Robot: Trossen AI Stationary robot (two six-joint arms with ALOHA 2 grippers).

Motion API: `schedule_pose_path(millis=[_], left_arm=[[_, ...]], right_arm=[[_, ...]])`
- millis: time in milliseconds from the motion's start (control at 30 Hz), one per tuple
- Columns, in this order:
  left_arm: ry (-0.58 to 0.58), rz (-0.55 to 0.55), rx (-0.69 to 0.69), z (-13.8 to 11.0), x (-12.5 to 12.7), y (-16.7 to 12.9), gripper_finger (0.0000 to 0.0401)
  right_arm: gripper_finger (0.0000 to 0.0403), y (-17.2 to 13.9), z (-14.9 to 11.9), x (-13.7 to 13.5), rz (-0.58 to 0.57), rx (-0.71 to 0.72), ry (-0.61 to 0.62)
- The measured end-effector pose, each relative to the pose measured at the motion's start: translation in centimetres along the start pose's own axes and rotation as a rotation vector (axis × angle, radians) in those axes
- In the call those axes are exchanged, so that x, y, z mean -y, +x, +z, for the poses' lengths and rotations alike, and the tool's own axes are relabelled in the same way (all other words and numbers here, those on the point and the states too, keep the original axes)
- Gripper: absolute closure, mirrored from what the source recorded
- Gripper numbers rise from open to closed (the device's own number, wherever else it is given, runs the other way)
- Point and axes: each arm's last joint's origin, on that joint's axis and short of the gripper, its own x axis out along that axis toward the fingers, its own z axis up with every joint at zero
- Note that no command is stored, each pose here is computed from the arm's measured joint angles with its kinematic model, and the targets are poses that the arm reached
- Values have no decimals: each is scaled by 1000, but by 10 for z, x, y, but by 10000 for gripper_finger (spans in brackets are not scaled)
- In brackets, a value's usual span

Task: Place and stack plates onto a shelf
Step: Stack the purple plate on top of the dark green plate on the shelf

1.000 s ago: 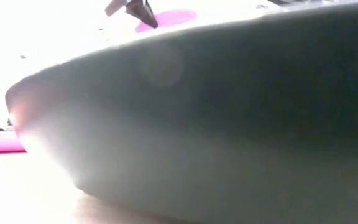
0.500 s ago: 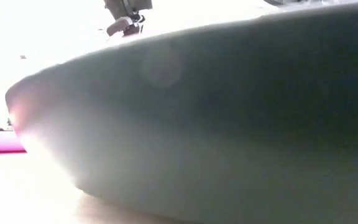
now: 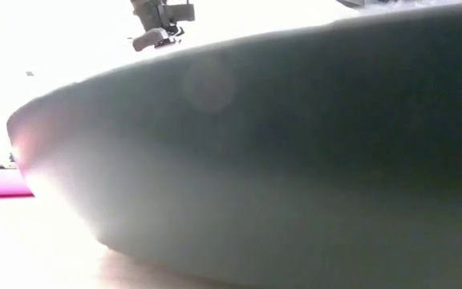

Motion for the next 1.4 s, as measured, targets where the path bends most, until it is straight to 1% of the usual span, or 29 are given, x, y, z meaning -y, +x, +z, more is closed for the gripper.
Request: schedule_pose_path(millis=[500,967,1033,1267,1400], left_arm=[[-24,5,5,1,0,0,354],[-36,-12,15,1,0,0,351],[-43,-11,16,1,0,0,336],[-65,-7,23,2,0,0,235],[-76,2,40,4,-1,-1,203]], right_arm=[[294,0,0,0,0,0,0],[294,0,0,0,-1,-1,0],[294,0,0,0,-1,-1,0],[294,0,0,0,-1,-3,1],[294,0,-1,0,-2,-8,2]])
